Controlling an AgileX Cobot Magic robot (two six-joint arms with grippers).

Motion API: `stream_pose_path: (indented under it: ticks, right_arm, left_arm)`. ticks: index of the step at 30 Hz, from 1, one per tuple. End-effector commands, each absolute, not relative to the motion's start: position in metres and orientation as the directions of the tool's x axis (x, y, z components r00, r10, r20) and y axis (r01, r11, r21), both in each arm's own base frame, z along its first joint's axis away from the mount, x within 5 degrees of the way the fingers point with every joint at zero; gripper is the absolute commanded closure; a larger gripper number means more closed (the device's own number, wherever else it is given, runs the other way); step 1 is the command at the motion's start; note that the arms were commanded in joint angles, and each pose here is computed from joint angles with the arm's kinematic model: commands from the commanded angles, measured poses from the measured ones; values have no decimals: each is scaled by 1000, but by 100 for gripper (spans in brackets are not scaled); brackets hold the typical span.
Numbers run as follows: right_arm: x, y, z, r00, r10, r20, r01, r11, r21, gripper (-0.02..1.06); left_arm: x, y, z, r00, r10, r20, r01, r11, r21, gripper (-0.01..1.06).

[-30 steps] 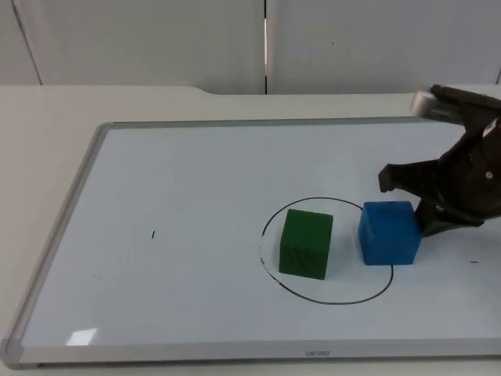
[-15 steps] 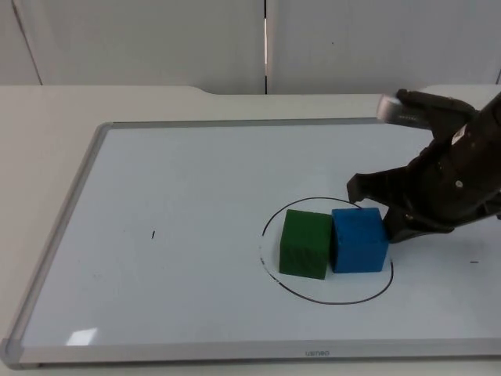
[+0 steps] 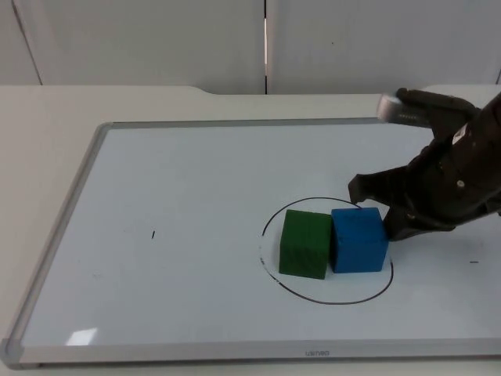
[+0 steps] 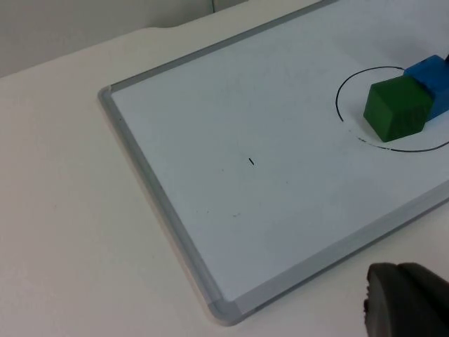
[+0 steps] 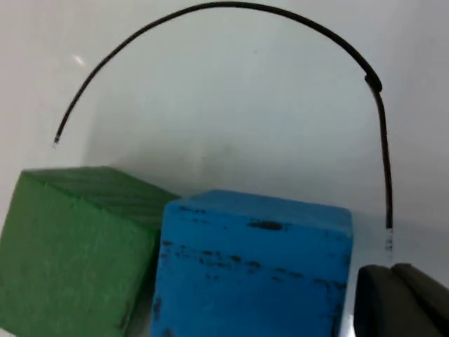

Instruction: Push the two cubes into the marked area.

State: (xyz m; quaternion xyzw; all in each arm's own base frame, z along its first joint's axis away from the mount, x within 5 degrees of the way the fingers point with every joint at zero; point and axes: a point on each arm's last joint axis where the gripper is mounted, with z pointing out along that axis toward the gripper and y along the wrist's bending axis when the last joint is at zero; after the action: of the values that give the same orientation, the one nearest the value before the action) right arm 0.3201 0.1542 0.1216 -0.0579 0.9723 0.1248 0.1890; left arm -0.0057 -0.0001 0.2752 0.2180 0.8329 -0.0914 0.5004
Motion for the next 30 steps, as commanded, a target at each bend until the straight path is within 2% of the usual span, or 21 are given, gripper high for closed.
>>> stream_pose_path:
  ticks: [1,4,8,9,11,14,15,19,23,26,30]
  right_arm:
    - [319,154,131,-908,-104,-406,-199,959,200,105]
    - [319,149,149,-890,-112,-442,-216,957,194,105]
    - [312,139,206,-806,-136,-577,-278,946,165,105]
    - [312,139,206,-806,-136,-577,-278,946,165,105]
    - [299,132,247,-725,-152,-672,-321,937,135,105]
    - [277,123,295,-630,-135,-765,-352,928,126,105]
    - [277,123,295,-630,-135,-765,-352,928,126,105]
    - [240,108,348,-486,-131,-864,-401,912,88,105]
    - [214,96,372,-410,-146,-900,-416,908,43,105]
    - [190,85,388,-347,-200,-916,-437,899,-31,105]
    - [167,74,397,-306,-213,-928,-441,895,-60,105]
  left_arm:
    - [-5,0,274,-402,262,-878,447,892,61,105]
    - [-5,0,274,-402,262,-878,447,892,61,105]
    - [-5,0,274,-402,262,-878,447,892,61,105]
    - [-5,0,274,-402,262,-878,447,892,61,105]
    - [-5,0,274,-402,262,-878,447,892,61,105]
    - [-5,0,274,-402,262,-878,447,892,61,105]
    - [-5,0,274,-402,262,-878,447,892,61,105]
    - [-5,0,274,-401,263,-877,446,893,63,105]
    - [-5,0,274,-401,263,-877,446,893,63,105]
    - [-5,0,274,-401,263,-877,446,893,63,105]
    - [-5,0,274,-401,263,-877,446,893,63,105]
